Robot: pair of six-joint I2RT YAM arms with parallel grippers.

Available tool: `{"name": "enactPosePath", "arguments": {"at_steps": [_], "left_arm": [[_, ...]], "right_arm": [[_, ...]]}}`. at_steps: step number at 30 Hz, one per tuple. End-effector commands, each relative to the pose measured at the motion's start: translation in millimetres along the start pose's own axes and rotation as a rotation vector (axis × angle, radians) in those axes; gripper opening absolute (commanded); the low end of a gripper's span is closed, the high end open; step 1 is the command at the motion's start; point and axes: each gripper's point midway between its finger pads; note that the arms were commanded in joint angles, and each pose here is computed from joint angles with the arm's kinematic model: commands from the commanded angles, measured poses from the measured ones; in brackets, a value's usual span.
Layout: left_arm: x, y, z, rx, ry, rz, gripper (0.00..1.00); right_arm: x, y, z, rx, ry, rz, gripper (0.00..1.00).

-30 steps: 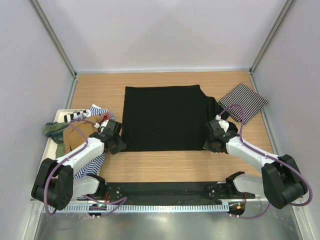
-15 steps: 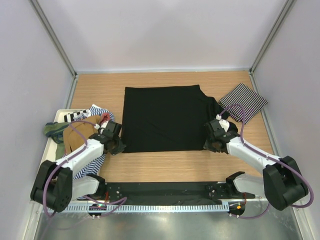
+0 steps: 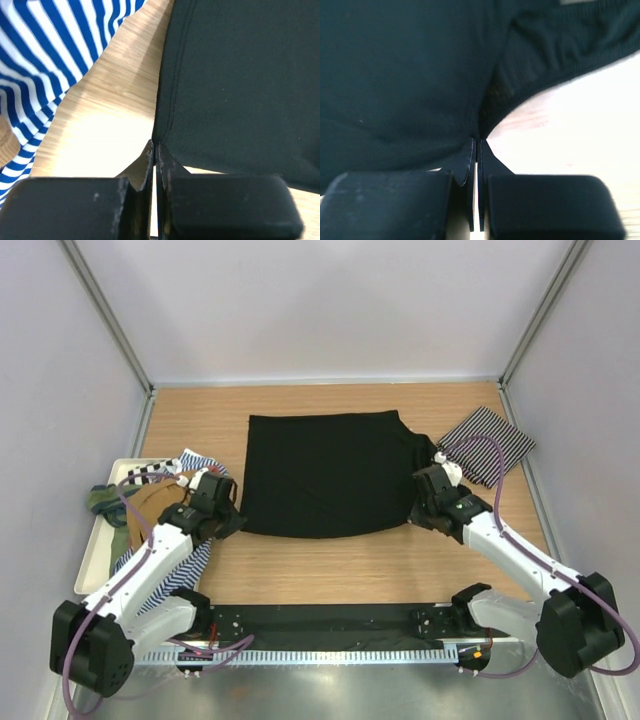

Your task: Fold and stack the tank tops

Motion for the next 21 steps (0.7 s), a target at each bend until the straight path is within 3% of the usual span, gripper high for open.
{"name": "enactPosePath", "arguments": {"at_steps": [1, 7, 21], "left_arm": [[-8, 13, -3, -0.016, 0.012, 0.014, 0.0], [-24, 44, 10, -0.033, 0.0, -0.035, 0.0], [-64, 93, 51, -0.036, 0.012, -0.057, 0.0]], "right_arm": [[12, 33, -4, -0.045, -0.007, -0.074, 0.01], [25, 58, 12, -0.012, -0.039, -0.15, 0.02], [23, 109, 51, -0.005, -0.1, -0.093, 0.01]]}}
Point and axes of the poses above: each gripper's point midway between its finger pads, its own z axis out along the fingers, its own x axis along the line the jaws close on, y = z × x, and after that the axes turned 8 degrees about -z, right-handed
